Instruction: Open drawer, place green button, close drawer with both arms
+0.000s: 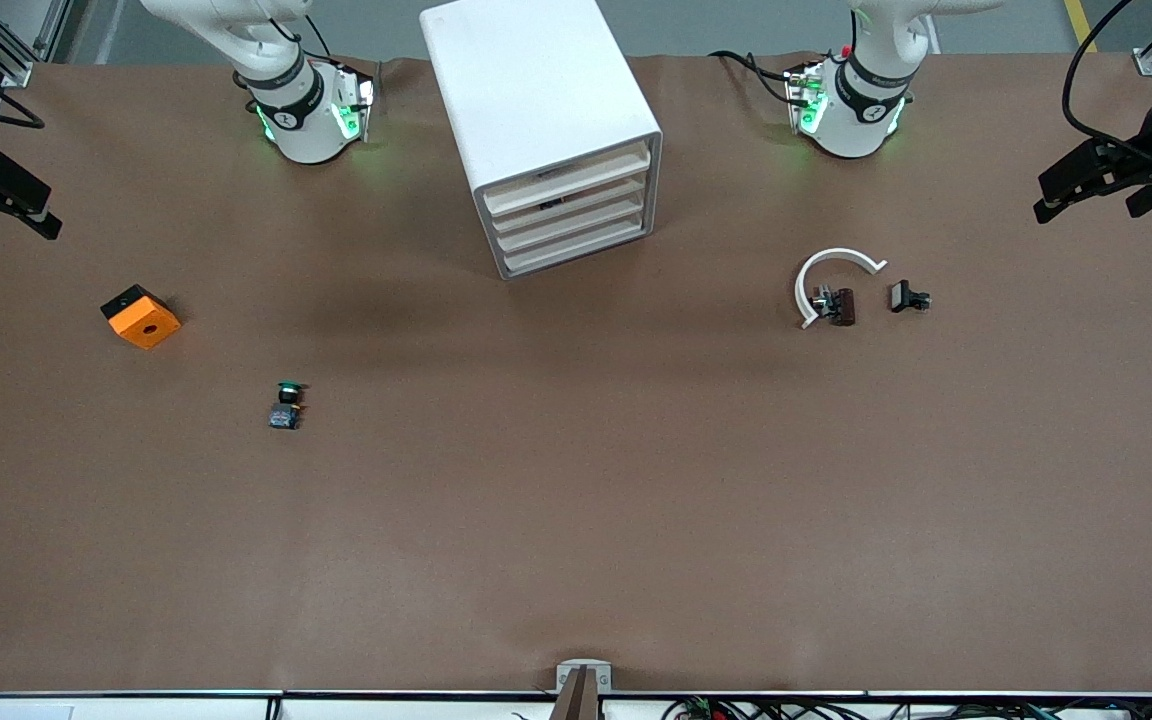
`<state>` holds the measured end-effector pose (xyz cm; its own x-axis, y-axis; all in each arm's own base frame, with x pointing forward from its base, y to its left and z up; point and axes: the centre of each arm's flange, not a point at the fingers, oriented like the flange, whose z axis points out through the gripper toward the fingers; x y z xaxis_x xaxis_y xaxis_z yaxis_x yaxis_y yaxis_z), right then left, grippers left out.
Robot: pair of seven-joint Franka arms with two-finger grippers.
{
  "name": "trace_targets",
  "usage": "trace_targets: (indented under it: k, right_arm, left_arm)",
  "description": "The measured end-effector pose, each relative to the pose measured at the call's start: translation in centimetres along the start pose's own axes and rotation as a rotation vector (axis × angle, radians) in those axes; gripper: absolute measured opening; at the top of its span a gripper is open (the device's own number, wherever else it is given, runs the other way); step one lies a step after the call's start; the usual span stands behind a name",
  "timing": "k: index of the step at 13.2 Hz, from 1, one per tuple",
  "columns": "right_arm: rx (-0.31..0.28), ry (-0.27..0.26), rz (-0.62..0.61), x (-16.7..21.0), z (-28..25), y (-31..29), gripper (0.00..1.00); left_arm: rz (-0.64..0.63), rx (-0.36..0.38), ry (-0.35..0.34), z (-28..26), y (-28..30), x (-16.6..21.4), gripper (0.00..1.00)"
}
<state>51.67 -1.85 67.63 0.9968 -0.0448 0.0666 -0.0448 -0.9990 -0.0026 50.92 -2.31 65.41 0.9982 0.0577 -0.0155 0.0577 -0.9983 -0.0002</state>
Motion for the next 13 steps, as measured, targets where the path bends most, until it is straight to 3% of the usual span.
trace_targets:
  k: [5, 8, 11, 13]
  right_arm:
    - [0.000, 0.001, 0.000, 0.0, 0.0, 0.0, 1.00]
    - [0.000, -0.005, -0.005, 0.2, 0.3, -0.2, 1.00]
    - [0.000, -0.040, -0.042, 1.1, 2.2, -2.2, 1.00]
    - [-0.001, -0.075, -0.059, 2.0, 4.1, -3.2, 1.00]
  left_arm:
    - [0.005, 0.001, -0.016, 0.7, 0.3, 0.4, 1.00]
    - [0.029, 0.003, -0.080, 4.3, 1.8, 3.3, 1.00]
    - [0.095, -0.003, -0.160, 11.5, 8.7, 6.9, 1.00]
    - [0.029, -0.004, -0.177, 16.7, 14.5, 8.4, 1.00]
